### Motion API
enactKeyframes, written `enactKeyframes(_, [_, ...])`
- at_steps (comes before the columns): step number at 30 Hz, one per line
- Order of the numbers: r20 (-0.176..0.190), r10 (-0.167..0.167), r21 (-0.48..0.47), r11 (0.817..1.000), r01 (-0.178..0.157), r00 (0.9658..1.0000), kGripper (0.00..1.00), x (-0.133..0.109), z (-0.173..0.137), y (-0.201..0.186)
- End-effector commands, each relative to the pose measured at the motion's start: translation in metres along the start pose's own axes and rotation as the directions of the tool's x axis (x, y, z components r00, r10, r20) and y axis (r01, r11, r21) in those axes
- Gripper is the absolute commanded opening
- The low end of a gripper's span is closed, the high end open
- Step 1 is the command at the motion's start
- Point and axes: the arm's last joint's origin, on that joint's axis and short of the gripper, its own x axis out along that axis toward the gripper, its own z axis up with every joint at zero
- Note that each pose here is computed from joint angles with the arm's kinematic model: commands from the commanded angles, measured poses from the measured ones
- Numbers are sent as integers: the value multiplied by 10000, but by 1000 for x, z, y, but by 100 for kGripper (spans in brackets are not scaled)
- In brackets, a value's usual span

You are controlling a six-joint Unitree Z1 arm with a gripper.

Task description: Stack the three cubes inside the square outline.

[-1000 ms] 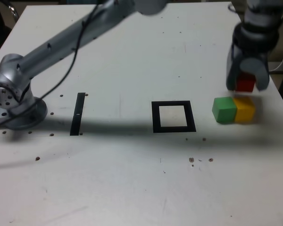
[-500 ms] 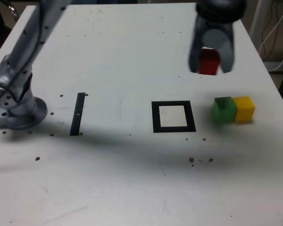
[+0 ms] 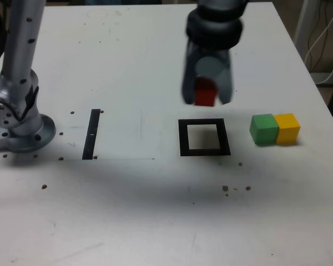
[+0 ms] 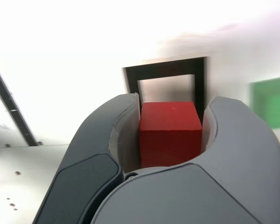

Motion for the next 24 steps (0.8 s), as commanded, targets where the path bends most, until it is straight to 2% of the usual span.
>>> enactKeyframes(1, [-163, -124, -25, 9999, 124, 9998, 30, 10, -3, -2])
enactKeyframes(9, [-118, -551, -248, 9982, 548, 9984, 30, 34, -4, -7])
enactKeyframes(24, [120, -549, -778, 9954, 557, 9984, 30, 54, 9, -10])
